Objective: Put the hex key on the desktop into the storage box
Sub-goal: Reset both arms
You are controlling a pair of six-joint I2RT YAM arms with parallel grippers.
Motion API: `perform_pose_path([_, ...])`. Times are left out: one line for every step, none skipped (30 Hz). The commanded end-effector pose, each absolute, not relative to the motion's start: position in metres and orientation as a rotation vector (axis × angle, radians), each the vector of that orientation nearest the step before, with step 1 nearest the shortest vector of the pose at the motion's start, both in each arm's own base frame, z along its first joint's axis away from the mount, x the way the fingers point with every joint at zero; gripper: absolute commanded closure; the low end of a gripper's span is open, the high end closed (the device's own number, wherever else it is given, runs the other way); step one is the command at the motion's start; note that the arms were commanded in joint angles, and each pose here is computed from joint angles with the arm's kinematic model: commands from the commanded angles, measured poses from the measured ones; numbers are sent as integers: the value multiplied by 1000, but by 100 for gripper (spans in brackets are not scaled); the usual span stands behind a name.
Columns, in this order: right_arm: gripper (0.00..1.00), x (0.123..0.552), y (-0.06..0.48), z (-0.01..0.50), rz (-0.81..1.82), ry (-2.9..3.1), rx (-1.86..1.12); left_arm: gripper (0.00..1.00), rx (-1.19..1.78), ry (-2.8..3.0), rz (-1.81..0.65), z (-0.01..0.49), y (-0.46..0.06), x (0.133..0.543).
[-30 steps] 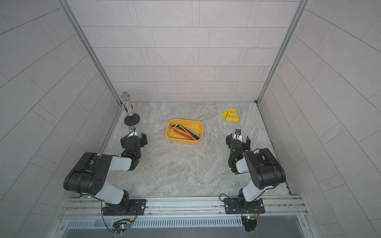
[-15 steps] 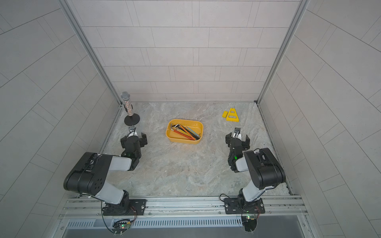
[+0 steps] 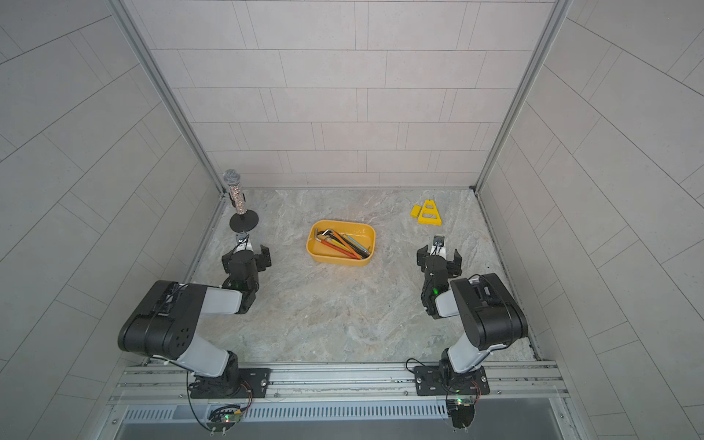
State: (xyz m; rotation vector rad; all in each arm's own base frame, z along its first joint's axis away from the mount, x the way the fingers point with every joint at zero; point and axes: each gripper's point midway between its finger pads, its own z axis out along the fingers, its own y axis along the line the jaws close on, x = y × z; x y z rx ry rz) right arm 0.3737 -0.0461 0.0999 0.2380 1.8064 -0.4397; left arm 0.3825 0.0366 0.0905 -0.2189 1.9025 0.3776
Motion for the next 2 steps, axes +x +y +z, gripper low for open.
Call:
perform_pose_path([0,376,-45,103,-435,1801,241,0,-201,1901,338,92,32,386])
perform_pose_path([0,376,-45,103,-433,1801,240,0,-193,1895,331,93,31,385])
